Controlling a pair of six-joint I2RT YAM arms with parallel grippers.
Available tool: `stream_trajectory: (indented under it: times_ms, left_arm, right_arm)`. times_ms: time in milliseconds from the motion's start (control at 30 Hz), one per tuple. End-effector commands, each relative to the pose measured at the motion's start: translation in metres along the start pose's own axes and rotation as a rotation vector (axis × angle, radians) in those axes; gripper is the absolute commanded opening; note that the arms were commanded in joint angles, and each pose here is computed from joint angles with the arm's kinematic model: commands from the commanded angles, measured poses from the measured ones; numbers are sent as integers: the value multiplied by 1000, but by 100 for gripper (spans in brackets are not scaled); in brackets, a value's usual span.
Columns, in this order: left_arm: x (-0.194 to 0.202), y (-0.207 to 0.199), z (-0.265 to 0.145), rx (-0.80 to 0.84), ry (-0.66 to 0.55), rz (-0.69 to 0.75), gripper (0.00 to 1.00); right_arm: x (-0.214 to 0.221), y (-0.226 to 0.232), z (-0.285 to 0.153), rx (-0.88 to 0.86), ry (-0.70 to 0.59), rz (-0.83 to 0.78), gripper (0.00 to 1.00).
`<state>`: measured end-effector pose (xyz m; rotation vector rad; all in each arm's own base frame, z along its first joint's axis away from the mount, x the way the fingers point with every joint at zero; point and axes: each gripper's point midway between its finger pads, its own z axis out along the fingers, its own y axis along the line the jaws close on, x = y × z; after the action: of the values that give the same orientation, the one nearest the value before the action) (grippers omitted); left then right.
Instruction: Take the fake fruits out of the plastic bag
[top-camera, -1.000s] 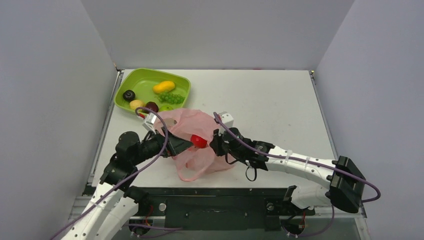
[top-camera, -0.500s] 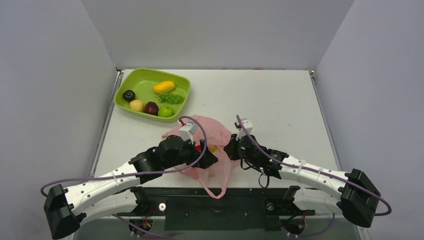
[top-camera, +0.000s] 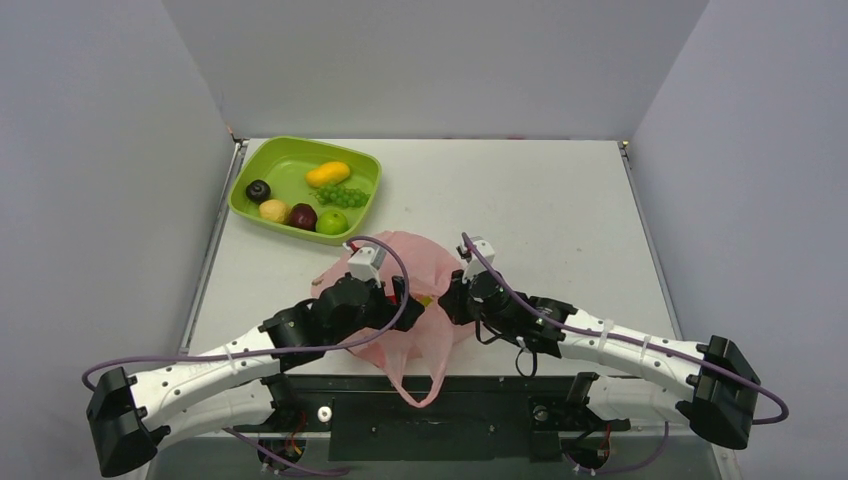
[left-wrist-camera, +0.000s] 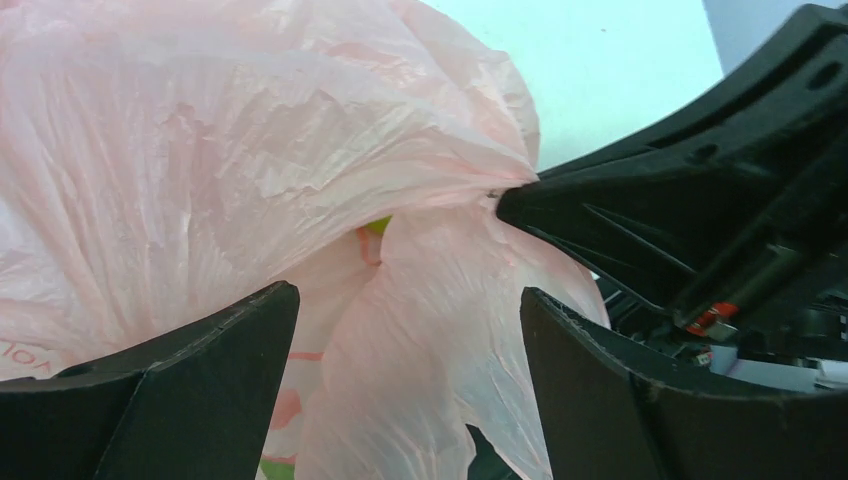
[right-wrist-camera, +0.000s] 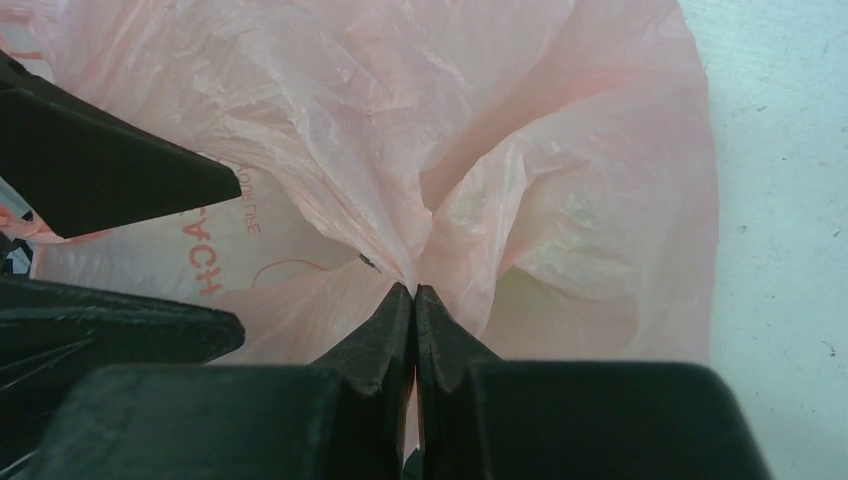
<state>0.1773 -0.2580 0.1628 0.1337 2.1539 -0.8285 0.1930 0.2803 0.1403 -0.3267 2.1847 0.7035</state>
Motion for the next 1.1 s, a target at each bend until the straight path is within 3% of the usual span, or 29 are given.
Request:
stream_trajectory:
  times_ms: [0,467,700,867,1067]
  left_arm:
    - [-4,9,5,-39,-38,17,79]
    - [13,29,25,-136,11,103,77]
    - [-22,56,30,-332,-157,78,84]
    - [-44,61,41,-348,-218,85,92]
    - [-60,57,61,-310,-231,66,94]
  right_arm:
    - [-10,7,0,-4,-40,23,0]
    - [-21,16,-3,-32,-63,33,0]
    - [-15,20,-1,-46,-50,37,0]
    - [-12,19,-1,-46,-48,35,0]
    - [-13,18,-2,-44,-55,33,0]
